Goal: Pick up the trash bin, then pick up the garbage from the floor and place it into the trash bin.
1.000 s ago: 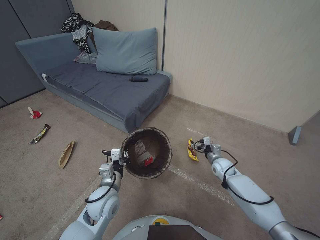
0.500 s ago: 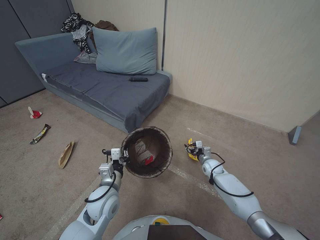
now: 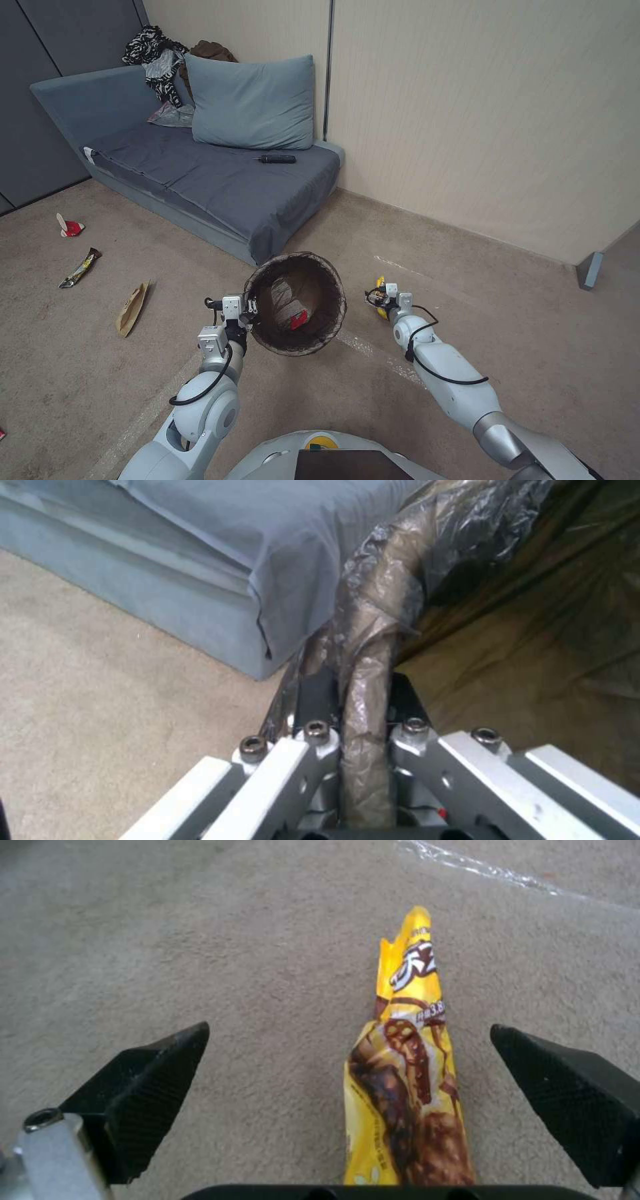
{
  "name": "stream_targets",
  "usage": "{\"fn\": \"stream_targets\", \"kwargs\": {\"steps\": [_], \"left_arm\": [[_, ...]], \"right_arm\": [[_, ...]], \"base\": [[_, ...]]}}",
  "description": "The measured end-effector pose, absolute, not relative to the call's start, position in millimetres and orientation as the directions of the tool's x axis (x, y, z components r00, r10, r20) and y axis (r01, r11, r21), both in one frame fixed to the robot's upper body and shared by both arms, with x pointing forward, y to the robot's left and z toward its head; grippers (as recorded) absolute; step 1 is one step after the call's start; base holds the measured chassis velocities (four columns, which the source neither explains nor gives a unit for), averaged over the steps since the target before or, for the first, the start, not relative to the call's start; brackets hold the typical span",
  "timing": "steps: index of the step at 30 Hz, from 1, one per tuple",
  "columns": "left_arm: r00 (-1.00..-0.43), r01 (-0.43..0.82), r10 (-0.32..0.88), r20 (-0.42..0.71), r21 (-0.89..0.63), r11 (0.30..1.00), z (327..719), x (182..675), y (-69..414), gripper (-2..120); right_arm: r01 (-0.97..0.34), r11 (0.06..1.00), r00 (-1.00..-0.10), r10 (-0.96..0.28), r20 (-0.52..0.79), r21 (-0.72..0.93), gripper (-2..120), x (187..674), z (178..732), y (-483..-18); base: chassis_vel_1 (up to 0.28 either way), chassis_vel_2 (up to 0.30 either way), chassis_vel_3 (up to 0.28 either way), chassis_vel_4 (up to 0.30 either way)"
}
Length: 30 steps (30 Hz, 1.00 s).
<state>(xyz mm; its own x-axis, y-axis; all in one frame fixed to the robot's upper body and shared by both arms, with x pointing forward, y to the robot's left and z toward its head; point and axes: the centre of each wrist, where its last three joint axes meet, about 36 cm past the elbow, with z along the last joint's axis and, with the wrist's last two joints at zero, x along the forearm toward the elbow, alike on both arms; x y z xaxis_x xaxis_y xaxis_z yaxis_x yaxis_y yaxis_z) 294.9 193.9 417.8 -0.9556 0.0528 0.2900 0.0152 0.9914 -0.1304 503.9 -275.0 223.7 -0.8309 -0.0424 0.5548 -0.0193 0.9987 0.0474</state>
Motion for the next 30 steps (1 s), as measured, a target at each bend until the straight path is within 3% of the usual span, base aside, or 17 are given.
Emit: {"fn": "stream_targets", "kwargs": {"steps": [30], "left_arm": [[-0.959,0.017,0.055,0.277,-0.138,0.990,424,291,192,3]], "right_arm": [[0.090,0.996,-0.772,0.059,0.633,0.018,100,528,220,-274]], "base": [[0.000,0.000,0.000,0.000]]}}
